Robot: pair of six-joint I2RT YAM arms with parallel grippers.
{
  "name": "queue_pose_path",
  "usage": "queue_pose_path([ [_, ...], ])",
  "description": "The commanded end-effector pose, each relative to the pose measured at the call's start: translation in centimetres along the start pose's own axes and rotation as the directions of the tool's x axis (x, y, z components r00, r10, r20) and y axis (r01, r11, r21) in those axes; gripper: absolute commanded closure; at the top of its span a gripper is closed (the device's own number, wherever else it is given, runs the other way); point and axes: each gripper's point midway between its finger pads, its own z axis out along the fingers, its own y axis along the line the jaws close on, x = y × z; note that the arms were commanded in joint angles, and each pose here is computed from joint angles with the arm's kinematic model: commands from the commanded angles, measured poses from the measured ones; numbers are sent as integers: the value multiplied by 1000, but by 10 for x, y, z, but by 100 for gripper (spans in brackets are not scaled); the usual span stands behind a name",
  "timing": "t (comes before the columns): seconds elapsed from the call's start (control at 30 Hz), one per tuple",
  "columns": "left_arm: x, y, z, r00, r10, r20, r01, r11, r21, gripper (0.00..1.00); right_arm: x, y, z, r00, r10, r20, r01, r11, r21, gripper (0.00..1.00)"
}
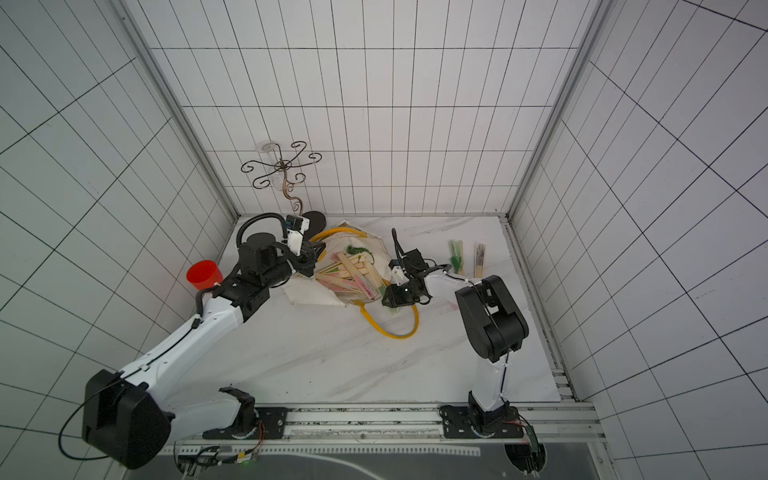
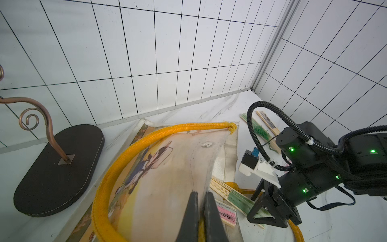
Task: Take out the folding fans from the tote bags
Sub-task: Pick up the folding fan from the canvas bag.
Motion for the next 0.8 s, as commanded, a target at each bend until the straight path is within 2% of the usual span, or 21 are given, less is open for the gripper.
queue_pose_path([
  [0.0,-40,-7,-11,993,22,115,-24,1000,13,100,22,-7,19,997,14,-69,-16,999,-30,56],
  [0.27,-42,-7,-11,993,23,119,-25,1000,9,100,29,-14,25,995,40,-89,-41,999,-8,74],
  [0.43,-43,-7,-11,992,22,120,-23,1000,9,100,16,-4,5,998,37,-55,-37,999,0,86],
  [0.63,-44,-7,-12,992,22,124,-23,1000,5,100,4,-4,-24,999,47,-6,-47,995,89,100],
  [0.77,-45,-7,-13,992,25,126,-25,1000,4,100,-1,-11,-44,998,48,32,-53,981,187,100],
])
